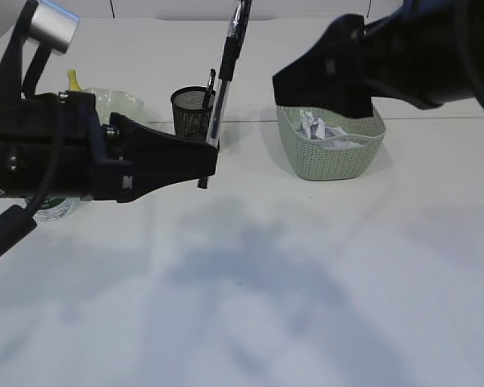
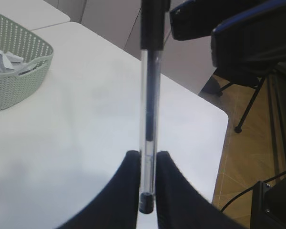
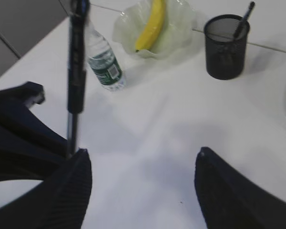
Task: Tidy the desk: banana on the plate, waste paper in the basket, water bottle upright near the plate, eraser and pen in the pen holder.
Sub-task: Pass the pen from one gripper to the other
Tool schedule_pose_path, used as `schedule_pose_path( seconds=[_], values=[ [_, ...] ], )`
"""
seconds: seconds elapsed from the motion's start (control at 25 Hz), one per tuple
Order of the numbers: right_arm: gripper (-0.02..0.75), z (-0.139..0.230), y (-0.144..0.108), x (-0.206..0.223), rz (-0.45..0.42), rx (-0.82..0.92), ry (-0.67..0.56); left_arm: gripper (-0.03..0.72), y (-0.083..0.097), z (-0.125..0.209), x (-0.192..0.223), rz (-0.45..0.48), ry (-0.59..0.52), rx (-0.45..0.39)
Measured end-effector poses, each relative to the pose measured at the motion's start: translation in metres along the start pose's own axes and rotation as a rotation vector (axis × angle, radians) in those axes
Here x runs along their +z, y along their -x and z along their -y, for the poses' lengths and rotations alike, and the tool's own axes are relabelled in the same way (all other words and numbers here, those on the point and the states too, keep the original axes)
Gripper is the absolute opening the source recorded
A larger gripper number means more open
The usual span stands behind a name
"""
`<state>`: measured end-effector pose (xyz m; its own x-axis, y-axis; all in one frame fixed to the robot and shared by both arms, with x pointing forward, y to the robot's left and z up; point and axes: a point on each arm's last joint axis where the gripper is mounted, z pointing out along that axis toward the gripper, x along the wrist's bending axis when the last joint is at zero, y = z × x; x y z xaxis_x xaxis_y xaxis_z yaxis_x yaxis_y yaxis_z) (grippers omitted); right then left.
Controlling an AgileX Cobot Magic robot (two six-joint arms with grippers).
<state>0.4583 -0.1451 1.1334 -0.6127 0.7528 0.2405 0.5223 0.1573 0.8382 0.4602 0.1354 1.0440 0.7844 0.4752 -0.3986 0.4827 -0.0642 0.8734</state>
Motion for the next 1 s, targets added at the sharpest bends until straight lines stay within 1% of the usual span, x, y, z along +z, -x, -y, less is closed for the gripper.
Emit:
schedule_pose_path(
  seconds=[0.16, 0.32, 0.44, 0.64, 0.76, 0.84, 1.0],
  values=[
    [0.501, -0.007, -0.010, -0.001, -0.118, 0.000, 0.071, 0.036, 0.004, 0.000, 0.000, 0.039, 0.003, 0.000],
    [0.501, -0.015, -0.017, -0.003, -0.196, 0.011, 0.159, 0.036, 0.007, -0.001, 0.000, 0.078, 0.007, 0.000],
    [0.501, -0.017, -0.017, 0.001, -0.210, 0.038, 0.173, 0.036, 0.009, -0.001, 0.000, 0.100, 0.009, 0.002],
    [0.501, -0.015, -0.014, 0.014, -0.224, 0.082, 0.153, 0.036, 0.013, -0.001, -0.001, 0.146, 0.014, 0.016],
    [0.499, -0.014, -0.013, 0.017, -0.227, 0.088, 0.150, 0.036, 0.014, -0.001, -0.001, 0.154, 0.015, 0.020],
    [0.472, -0.014, -0.013, 0.018, -0.229, 0.088, 0.150, 0.036, 0.014, -0.001, -0.001, 0.158, 0.015, 0.021],
    [0.328, -0.014, -0.013, 0.018, -0.230, 0.088, 0.152, 0.036, 0.015, -0.001, -0.001, 0.160, 0.016, 0.022]
  ],
)
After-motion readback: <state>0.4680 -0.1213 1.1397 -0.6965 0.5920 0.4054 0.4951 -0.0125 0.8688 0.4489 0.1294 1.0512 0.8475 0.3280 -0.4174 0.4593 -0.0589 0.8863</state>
